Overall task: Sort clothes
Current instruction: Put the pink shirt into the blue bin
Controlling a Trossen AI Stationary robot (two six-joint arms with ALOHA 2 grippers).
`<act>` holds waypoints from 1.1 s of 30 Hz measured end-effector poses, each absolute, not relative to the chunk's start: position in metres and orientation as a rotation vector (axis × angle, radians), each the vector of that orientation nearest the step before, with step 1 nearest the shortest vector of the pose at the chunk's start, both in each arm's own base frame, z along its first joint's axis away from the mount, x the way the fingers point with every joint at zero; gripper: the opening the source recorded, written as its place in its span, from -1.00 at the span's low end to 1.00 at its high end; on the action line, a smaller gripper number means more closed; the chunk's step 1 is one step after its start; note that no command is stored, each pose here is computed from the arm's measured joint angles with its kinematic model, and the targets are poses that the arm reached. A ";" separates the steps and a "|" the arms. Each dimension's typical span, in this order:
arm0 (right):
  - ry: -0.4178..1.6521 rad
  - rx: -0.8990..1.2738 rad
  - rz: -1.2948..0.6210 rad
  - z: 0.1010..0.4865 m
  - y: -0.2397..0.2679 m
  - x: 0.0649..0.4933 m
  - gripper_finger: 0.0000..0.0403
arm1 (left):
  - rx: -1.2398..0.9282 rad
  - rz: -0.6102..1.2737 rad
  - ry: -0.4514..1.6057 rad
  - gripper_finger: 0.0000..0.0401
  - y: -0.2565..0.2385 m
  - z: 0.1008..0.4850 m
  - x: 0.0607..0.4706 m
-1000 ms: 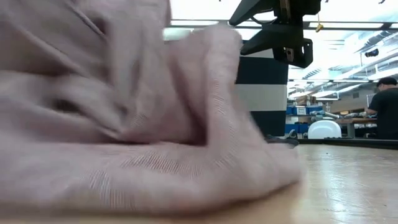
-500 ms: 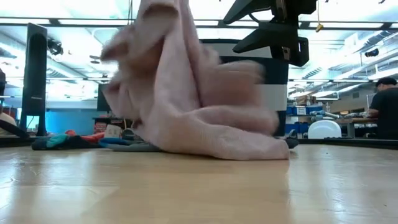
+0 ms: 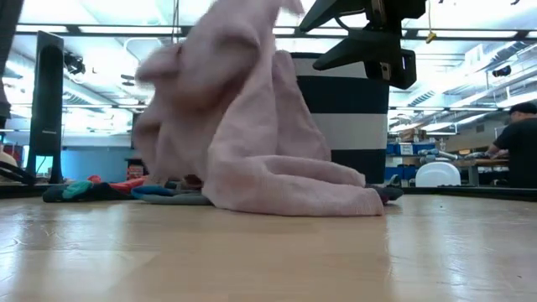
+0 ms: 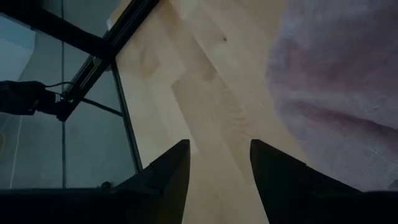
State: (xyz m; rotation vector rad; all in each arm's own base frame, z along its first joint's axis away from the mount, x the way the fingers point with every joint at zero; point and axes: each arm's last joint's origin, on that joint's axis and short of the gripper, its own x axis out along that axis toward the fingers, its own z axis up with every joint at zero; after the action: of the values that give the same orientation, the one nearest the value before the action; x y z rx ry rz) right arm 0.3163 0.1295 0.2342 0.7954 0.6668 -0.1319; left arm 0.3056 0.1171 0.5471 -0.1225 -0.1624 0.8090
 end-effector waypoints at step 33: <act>0.683 0.752 -0.119 0.233 0.144 0.309 -0.16 | -0.434 0.429 0.918 -0.22 0.154 0.365 0.395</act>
State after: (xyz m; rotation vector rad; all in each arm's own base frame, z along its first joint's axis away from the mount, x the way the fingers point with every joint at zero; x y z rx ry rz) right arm 0.3085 0.1439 0.2328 0.7515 0.6826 -0.1194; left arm 0.3955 0.1540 0.3654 -0.4338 0.9184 0.4295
